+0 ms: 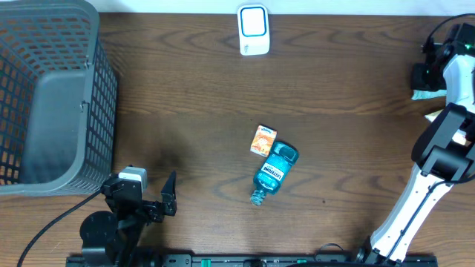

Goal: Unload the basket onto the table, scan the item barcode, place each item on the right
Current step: 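Move the wipes pack right and drop it past the table edge, then reach the right gripper down to the Kleenex tissue pack, then grasp the Kleenex pack with the right gripper and lift it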

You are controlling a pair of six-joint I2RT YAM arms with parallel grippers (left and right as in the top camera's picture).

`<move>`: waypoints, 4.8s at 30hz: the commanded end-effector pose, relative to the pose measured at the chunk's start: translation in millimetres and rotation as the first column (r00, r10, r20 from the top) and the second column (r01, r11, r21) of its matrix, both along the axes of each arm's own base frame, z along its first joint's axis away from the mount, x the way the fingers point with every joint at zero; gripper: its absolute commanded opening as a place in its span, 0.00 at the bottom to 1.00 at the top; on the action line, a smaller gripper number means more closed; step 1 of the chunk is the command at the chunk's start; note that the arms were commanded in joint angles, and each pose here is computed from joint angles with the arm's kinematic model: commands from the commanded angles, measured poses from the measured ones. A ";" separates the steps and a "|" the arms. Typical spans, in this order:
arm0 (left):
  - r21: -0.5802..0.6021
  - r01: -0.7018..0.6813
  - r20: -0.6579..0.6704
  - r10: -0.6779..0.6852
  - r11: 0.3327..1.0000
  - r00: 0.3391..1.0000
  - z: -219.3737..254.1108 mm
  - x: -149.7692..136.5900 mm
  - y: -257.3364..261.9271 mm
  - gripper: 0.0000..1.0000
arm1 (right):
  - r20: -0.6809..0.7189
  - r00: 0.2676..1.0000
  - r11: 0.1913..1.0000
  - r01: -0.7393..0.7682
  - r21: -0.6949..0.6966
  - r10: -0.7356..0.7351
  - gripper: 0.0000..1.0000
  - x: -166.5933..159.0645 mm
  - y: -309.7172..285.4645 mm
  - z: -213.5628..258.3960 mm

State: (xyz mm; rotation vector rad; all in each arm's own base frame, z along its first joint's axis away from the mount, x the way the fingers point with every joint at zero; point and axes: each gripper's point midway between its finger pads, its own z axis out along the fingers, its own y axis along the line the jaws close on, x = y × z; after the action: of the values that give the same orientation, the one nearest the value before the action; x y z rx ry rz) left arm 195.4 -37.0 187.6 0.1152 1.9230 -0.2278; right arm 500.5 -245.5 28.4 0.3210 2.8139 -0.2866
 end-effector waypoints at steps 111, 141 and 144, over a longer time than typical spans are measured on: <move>0.008 0.012 0.016 -0.012 1.000 1.000 4.8 -1.1 -1.2 0.97 | 0.296 0.123 -0.109 -0.744 0.659 0.947 0.01 -165.0 560.9 56.5; 0.008 0.012 0.016 -0.012 1.000 1.000 4.8 -1.1 -1.2 0.97 | -0.861 0.492 0.642 0.704 0.305 -0.129 0.02 -175.7 499.1 67.5; 0.008 0.012 0.016 -0.012 1.000 1.000 4.8 -1.1 -1.2 0.97 | -0.881 0.465 0.596 0.733 0.328 -0.088 0.02 -174.5 507.4 76.0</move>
State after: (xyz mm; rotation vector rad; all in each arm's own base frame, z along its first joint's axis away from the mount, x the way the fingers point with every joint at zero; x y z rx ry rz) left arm 195.4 -37.0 187.6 0.1152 1.9230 -0.2278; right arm 328.0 250.1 94.1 1.1240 3.5969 0.7838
